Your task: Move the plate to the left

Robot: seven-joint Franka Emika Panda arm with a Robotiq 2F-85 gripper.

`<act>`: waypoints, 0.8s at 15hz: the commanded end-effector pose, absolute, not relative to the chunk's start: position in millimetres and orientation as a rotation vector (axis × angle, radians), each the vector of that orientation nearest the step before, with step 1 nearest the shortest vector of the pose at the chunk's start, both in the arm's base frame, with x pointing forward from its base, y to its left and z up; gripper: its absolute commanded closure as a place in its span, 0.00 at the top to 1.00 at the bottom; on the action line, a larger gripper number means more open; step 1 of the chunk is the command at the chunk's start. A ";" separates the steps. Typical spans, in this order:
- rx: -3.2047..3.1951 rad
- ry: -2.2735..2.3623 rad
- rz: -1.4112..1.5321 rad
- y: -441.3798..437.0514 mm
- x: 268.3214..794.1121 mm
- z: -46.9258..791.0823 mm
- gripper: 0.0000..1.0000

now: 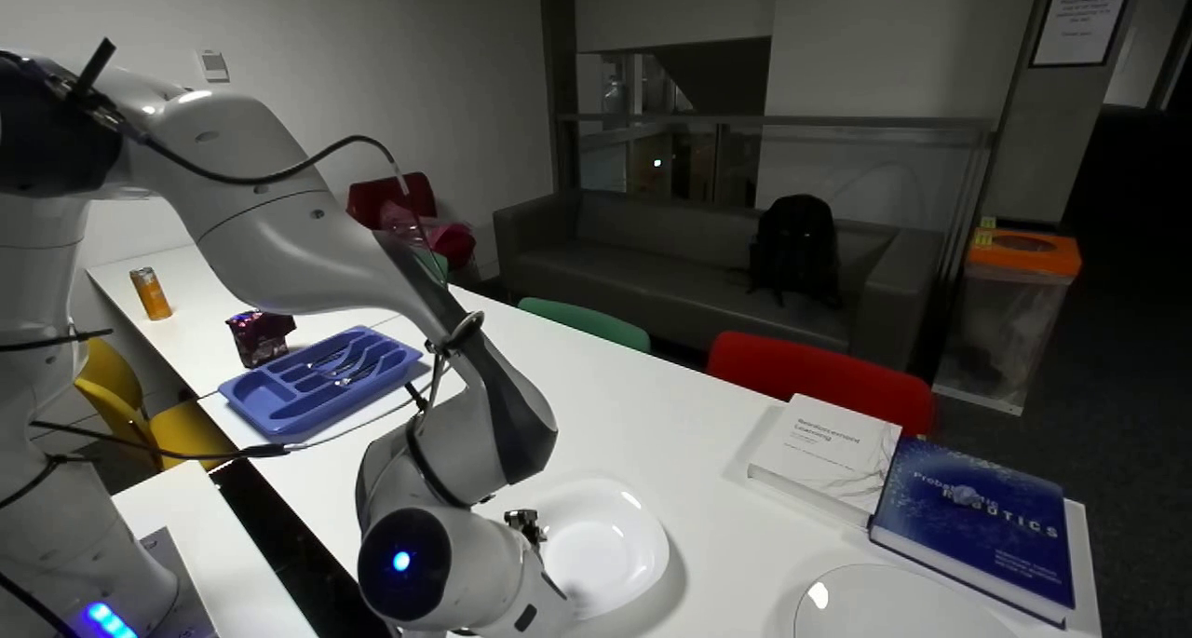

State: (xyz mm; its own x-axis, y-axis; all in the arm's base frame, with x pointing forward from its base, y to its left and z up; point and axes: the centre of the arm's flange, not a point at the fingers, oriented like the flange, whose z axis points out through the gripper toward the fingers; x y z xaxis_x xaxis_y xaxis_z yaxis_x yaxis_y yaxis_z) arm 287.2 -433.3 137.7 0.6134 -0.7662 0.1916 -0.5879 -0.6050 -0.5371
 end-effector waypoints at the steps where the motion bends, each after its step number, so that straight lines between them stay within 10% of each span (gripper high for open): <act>1: -2.350 1.110 -0.628 -425.8 280.7 148.2 1.00; 12: -2.288 1.191 -0.695 -428.7 286.5 144.5 1.00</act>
